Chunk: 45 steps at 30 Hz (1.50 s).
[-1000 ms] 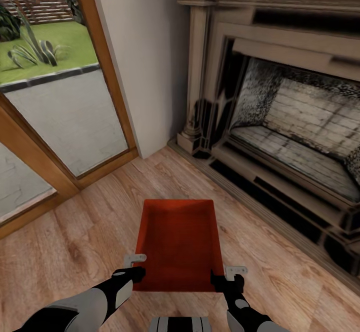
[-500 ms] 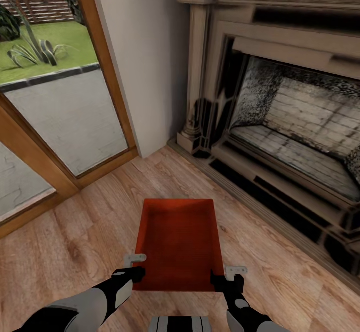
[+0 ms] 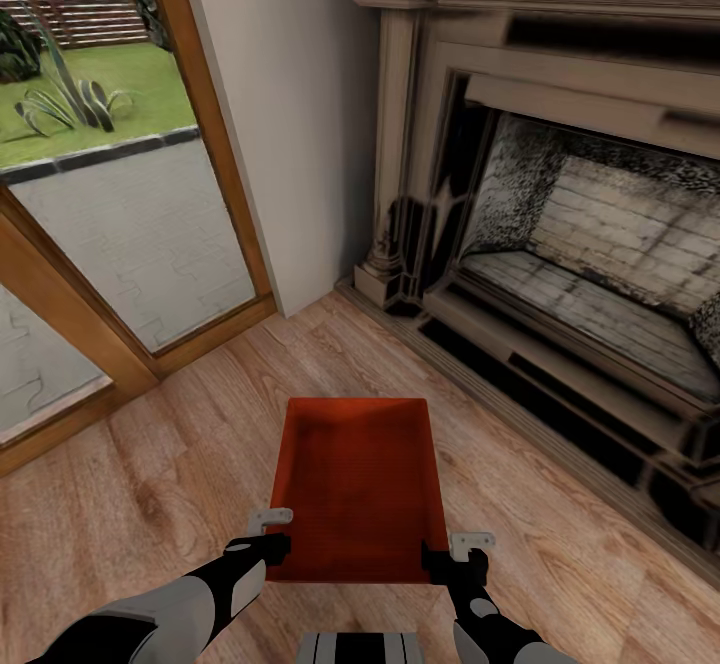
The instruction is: Move the two storage containers from the living room to the garage. In the garage, place one container on the floor and stack the other container on top of it (either order is fine).
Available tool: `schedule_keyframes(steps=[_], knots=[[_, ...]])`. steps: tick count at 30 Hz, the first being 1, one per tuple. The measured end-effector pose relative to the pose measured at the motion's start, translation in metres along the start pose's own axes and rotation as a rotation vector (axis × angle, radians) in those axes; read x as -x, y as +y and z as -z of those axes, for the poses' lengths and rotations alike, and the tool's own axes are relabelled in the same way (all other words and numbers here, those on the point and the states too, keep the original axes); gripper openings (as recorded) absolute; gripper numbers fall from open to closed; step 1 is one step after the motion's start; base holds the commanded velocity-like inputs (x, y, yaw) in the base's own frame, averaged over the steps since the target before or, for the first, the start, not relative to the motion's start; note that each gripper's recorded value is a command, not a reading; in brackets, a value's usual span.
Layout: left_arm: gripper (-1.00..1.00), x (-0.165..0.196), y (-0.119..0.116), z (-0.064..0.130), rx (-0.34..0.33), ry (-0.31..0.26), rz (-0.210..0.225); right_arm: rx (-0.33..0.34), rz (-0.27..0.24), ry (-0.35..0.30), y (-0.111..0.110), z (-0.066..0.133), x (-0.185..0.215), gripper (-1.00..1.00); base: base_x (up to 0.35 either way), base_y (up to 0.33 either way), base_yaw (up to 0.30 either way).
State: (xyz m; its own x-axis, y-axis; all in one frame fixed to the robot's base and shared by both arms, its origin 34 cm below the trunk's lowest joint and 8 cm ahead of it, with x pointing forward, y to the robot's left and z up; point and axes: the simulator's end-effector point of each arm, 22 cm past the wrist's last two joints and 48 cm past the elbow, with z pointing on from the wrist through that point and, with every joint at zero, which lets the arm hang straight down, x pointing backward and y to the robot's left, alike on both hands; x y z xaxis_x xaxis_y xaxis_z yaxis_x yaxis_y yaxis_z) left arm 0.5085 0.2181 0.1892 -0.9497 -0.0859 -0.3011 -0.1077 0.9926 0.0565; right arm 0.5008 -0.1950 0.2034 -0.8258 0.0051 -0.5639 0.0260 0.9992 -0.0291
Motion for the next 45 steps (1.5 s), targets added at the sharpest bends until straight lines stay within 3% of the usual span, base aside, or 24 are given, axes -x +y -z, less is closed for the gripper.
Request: schedule_keyframes(steps=[45], knots=[[1.0,0.0,0.0026,0.0,0.012,0.0,0.001,0.001,0.002,0.0,0.0002,0.0,0.0001,1.0,0.019,0.0,0.0]])
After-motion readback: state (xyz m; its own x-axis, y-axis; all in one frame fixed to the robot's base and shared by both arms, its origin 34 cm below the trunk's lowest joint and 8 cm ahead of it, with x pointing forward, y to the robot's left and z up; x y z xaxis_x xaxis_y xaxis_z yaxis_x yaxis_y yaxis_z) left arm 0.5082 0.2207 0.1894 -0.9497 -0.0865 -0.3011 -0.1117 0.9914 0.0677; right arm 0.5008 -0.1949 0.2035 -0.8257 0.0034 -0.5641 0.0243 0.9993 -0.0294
